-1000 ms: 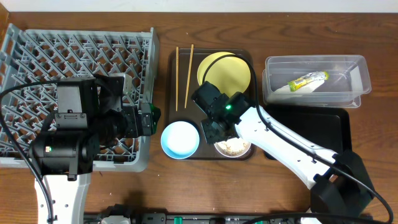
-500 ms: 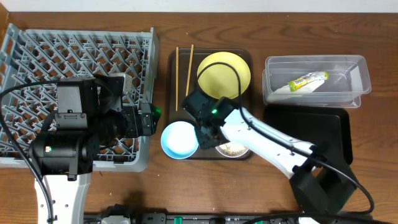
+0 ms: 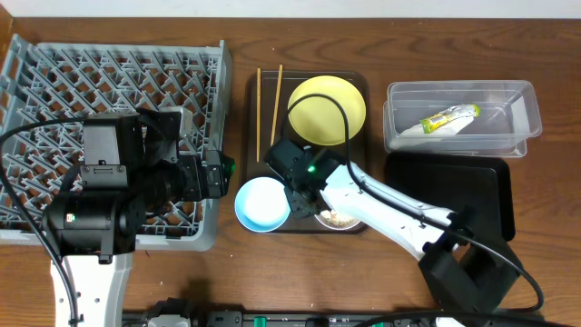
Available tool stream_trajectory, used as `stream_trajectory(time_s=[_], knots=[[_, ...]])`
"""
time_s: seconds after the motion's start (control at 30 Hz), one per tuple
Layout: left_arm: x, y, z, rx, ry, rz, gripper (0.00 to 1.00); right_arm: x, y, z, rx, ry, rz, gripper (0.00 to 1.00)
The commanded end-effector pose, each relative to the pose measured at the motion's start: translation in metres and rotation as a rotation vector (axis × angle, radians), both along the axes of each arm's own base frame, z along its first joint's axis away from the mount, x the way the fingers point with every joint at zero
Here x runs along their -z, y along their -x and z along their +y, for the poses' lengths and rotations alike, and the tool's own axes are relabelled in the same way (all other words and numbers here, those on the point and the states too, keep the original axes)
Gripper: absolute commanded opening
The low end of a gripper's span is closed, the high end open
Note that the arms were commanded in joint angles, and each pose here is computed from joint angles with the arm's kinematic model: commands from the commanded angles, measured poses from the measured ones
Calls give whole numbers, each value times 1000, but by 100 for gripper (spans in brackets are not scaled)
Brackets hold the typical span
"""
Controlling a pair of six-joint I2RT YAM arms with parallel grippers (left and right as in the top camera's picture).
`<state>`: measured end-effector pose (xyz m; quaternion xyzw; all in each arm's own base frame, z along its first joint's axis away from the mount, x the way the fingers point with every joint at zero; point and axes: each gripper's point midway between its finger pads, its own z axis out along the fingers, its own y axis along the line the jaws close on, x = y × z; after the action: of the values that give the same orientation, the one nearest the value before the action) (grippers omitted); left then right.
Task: Sort waste into correct bins and load items into the dishwasher
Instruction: 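Lower the right gripper and pinch the rim of the white rice bowl, then lift the rice bowl and carry it right over the black tray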
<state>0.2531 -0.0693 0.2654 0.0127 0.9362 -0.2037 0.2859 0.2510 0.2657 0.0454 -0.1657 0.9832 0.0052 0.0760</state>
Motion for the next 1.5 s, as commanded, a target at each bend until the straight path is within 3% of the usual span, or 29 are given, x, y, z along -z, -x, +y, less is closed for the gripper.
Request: stream_trajectory(time_s=[0.0,0.27,0.57,0.93,1.0,1.07,1.13,1.37,1.47], knots=[[-4,0,-1,13,-8,-16,98,10,5,-7,-26,32,11,23],[-4,0,-1,13,-8,-16,98,15,4,-8,-17,34,27,17],[-4,0,-1,13,-8,-15,98,19,6,-19,-117,21,126,19],[-4,0,-1,13,-8,-15,98,17,-17,-36,-158,136,6,11],[-4,0,-1,13,-8,-16,98,17,-18,-34,-158,130,-1,15],[-4,0,-1,13,-8,-16,98,19,-18,-33,-160,120,-1,31],[-4,0,-1,13,-8,-15,98,24,-16,-34,-165,120,2,34],[-4,0,-1,13,-8,-16,98,27,-13,-35,-172,120,10,10],[-4,0,-1,13,-8,-16,98,29,-10,-38,-173,128,26,14]])
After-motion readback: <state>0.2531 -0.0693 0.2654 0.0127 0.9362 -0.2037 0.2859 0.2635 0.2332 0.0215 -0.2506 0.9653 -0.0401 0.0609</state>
